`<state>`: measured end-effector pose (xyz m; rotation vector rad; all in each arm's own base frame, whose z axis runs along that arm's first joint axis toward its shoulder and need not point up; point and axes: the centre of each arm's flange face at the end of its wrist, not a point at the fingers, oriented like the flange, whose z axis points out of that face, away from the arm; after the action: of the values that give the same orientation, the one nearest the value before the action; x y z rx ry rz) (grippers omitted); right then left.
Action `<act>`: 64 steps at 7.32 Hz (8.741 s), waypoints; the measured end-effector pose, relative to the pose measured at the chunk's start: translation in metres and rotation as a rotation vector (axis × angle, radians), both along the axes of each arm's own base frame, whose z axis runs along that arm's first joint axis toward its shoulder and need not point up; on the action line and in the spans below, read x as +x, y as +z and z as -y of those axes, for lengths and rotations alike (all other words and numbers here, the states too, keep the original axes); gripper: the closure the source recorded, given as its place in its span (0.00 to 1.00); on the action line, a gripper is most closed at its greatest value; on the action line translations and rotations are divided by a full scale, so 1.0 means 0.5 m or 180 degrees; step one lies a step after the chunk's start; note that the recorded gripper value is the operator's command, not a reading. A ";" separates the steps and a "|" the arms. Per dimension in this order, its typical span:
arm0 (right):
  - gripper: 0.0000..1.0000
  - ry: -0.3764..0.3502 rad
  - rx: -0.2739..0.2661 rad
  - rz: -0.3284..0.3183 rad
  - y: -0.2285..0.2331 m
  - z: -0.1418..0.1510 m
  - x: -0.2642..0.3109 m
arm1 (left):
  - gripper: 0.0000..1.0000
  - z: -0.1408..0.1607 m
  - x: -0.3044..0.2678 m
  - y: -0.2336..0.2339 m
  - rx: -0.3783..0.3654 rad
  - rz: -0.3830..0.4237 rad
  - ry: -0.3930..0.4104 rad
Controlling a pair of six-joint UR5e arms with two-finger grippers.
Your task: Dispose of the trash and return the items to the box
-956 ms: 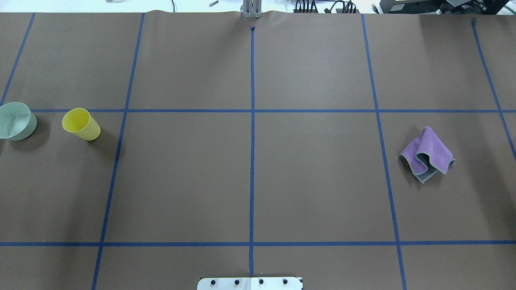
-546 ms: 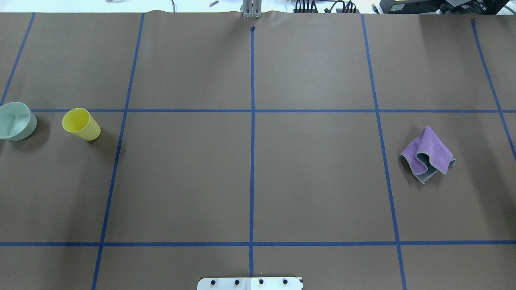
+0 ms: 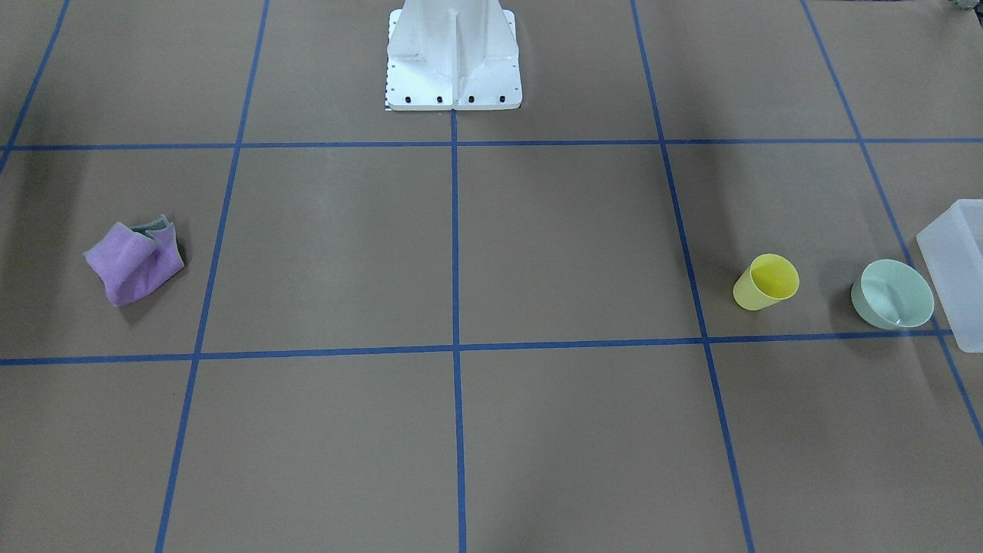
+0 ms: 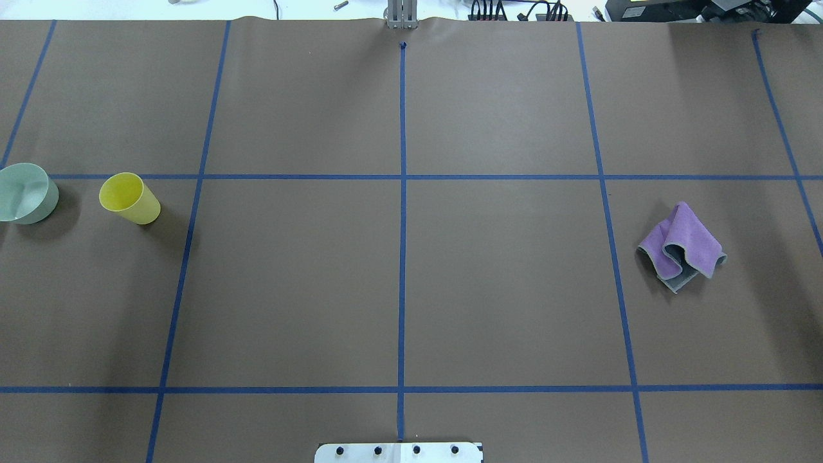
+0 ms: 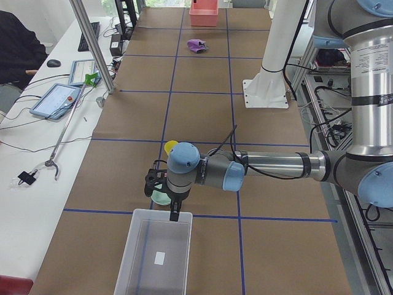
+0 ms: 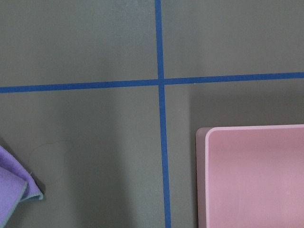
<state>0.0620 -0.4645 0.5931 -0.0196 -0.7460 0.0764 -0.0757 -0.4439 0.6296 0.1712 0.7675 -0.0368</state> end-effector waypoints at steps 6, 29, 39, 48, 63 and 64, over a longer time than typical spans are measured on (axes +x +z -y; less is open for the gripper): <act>0.00 -0.0097 -0.0017 0.0002 -0.004 0.007 -0.037 | 0.01 0.028 0.084 -0.128 -0.0287 -0.0297 -0.0302; 0.00 -0.0101 -0.0024 0.0122 -0.020 0.011 -0.049 | 1.00 0.091 0.460 -0.266 -0.0802 -0.0950 -0.0771; 0.00 -0.0068 0.0019 0.0250 -0.052 -0.009 -0.046 | 1.00 0.112 -0.096 0.202 -0.0356 -0.0205 -0.0245; 0.00 -0.0022 -0.0031 0.0406 -0.069 -0.017 -0.052 | 1.00 0.111 -0.157 0.516 -0.0561 -0.0178 -0.0034; 0.00 -0.0032 -0.0054 0.0459 -0.055 -0.030 -0.056 | 0.02 0.227 -0.058 -0.008 -0.0540 -0.0483 -0.1008; 0.00 -0.0028 -0.0064 0.0459 -0.053 -0.029 -0.056 | 0.02 0.227 0.010 -0.041 -0.0668 -0.0536 -0.1026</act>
<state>0.0339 -0.4499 0.5664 -0.0480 -0.8891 0.0745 -0.0707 -0.5571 0.6093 0.0913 0.8919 -0.4404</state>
